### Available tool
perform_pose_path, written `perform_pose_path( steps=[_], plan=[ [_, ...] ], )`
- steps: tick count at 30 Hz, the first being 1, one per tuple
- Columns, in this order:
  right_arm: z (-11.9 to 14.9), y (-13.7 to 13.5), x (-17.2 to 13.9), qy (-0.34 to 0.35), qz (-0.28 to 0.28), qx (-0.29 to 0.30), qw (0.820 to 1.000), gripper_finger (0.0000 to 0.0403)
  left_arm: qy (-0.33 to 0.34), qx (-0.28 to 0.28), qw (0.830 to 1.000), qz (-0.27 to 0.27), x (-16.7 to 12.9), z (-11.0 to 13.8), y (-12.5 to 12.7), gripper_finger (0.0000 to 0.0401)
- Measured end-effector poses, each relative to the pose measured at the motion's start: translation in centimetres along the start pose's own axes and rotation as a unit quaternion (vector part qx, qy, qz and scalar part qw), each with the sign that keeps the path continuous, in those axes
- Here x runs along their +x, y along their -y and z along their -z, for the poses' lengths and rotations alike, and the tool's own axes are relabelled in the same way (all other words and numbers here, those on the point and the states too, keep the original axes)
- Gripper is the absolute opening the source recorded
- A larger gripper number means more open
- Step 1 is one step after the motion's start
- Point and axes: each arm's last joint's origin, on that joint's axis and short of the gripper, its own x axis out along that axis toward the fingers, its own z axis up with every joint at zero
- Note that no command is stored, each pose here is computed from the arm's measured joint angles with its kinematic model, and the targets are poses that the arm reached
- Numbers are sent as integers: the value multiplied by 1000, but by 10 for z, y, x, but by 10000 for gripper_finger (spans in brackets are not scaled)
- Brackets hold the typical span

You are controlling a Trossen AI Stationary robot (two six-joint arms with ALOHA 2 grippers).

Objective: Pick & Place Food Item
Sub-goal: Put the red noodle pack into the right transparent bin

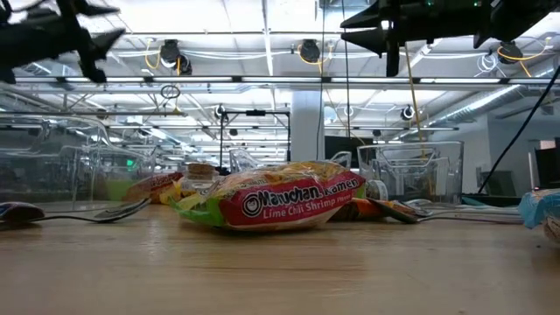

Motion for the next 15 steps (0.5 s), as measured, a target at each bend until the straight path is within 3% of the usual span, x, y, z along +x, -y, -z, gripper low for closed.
perform_pose_path(
  steps=[4, 7, 11, 15],
  plan=[
    [-1, 0, 0, 3, -2, 1, 1000, 89, -14, 33, 998, 53, 16, -19, 27, 166],
    [-3, -2, 0, 17, -9, 2, 1000, 89, -83, 75, 991, 66, 35, -31, 47, 166],
    [-8, -4, 0, 39, -22, 24, 999, 89, -209, 121, 969, 49, 61, -38, 65, 166],
    [-9, -5, -1, 39, -39, 48, 997, 91, -302, 122, 944, 50, 84, -37, 71, 166]
  ],
)
